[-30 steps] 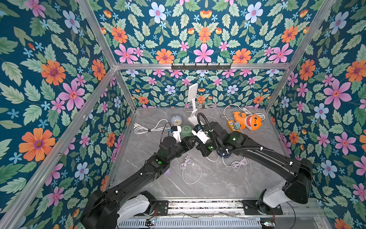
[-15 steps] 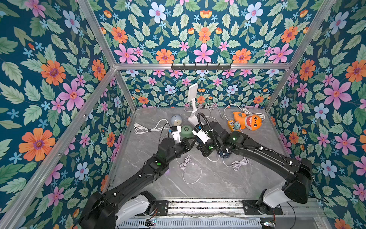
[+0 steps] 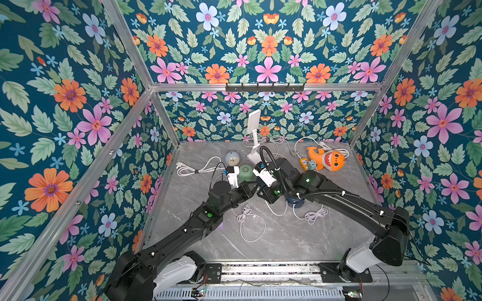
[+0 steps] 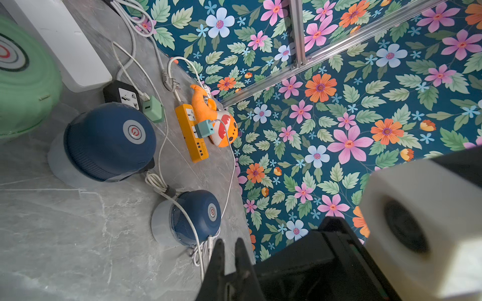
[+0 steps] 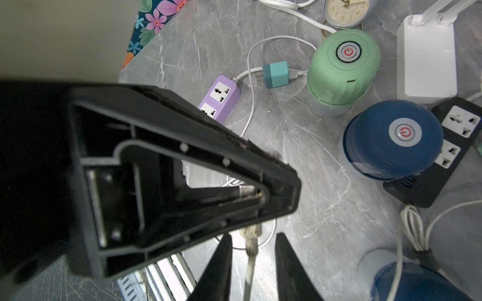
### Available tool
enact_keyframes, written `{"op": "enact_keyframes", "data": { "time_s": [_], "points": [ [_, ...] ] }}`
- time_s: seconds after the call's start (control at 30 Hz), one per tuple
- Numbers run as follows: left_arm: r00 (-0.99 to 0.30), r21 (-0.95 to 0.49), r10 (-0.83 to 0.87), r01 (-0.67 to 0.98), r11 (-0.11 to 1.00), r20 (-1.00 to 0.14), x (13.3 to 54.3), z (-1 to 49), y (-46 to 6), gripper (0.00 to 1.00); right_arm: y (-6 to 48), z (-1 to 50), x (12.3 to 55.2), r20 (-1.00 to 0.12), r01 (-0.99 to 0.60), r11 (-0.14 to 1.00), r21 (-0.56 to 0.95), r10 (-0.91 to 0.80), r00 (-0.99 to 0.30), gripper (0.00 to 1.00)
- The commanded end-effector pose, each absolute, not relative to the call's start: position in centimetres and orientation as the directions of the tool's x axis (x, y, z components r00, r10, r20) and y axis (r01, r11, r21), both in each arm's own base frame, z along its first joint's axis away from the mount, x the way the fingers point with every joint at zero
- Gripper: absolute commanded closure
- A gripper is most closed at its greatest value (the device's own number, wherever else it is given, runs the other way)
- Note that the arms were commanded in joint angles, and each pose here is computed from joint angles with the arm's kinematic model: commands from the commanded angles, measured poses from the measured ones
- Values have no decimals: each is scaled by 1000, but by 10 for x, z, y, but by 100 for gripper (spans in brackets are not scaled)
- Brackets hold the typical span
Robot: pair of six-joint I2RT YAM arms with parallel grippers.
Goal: Charge the cordless meat grinders
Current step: Pick up the charging cable from the center of the board, then move the cordless meat grinder to the center of the board.
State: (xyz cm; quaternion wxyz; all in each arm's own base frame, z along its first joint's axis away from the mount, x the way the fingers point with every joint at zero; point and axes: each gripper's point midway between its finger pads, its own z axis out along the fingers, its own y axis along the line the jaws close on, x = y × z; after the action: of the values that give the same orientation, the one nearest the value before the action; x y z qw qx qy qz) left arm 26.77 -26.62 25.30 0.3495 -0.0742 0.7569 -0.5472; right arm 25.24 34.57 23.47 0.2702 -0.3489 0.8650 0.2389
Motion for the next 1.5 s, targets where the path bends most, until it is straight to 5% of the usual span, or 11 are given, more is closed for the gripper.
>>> {"op": "enact_keyframes", "data": {
  "time_s": [0.0, 0.43, 0.6, 0.9, 1.2, 1.47],
  "points": [
    [-744, -880, -493, 279, 385, -452, 267, 254, -266, 100, 347, 237, 256, -645, -735, 643, 215, -471, -601, 75],
    [-752, -893, -503, 261, 366, -426, 267, 255, -267, 100, 347, 240, 258, -652, -737, 643, 207, -471, -594, 100],
    [-727, -869, -509, 251, 427, -460, 271, 257, -259, 33, 335, 235, 260, -643, -717, 667, 203, -461, -612, 100],
    [-669, -498, -233, 234, 835, -706, 322, 232, -245, 1, 225, 231, 292, -626, -460, 869, 182, -258, -736, 100],
    [-672, -43, 206, 333, 942, -711, 376, 190, -302, 0, 178, 233, 272, -651, -384, 898, 214, -162, -741, 100],
    [-704, 130, 331, 325, 937, -628, 402, 146, -316, 0, 177, 228, 263, -643, -386, 892, 236, -154, -750, 100]
  ]
}}
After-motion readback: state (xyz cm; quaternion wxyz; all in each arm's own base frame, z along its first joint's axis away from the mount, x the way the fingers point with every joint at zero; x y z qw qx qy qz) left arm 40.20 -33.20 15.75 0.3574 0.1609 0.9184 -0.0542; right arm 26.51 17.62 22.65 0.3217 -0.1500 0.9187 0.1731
